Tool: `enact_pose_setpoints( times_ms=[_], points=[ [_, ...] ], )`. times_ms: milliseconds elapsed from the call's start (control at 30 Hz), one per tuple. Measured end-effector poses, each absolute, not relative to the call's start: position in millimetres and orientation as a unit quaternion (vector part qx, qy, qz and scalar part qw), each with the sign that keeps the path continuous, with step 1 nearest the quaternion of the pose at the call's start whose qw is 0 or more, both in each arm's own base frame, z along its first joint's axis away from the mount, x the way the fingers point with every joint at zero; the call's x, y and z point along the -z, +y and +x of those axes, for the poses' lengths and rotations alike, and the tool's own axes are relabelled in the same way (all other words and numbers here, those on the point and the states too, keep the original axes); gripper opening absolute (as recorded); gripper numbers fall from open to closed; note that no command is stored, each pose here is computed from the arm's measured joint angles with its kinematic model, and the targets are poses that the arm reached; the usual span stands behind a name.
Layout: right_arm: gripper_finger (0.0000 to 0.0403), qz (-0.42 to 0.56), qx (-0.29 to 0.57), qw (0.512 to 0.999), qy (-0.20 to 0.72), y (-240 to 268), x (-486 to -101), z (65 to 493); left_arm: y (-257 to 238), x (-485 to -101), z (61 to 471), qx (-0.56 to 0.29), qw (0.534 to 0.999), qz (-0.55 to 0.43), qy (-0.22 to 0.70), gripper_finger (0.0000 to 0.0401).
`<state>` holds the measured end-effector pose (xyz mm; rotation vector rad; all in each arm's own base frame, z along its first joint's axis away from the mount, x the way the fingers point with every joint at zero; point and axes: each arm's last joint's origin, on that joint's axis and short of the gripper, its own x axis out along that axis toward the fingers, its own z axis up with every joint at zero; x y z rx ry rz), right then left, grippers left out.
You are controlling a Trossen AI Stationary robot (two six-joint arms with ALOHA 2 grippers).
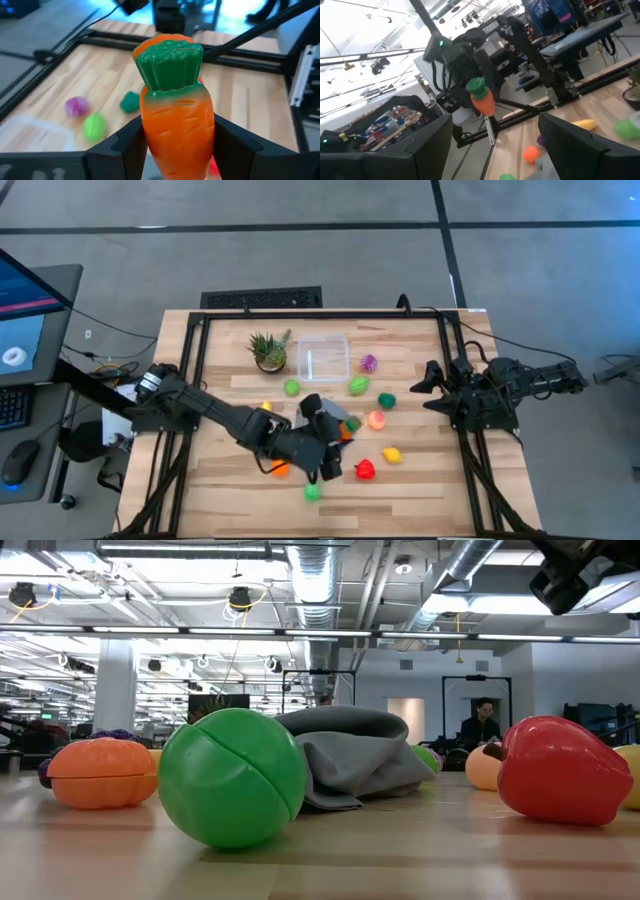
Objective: Pick and placing Produce into tupperware
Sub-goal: Put the orange carrot into the transparent container
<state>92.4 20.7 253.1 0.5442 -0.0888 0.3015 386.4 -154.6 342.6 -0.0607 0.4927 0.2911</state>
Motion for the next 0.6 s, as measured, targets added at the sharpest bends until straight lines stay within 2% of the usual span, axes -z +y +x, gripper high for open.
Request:
enact_pose_setpoints(
  times_ms=[333,600],
  points=[
    [0.0317,0.291,-0.168,0.942,-0.015,26,-250,92,-115,-331,391,-0.168,0.932,0.023,0.320,0.0180],
    [0.0317,0.296,-0.180,0.938,-0.011,29,-250,91,-86,-336,404,-0.140,0.940,0.042,0.310,0.0180]
  ],
)
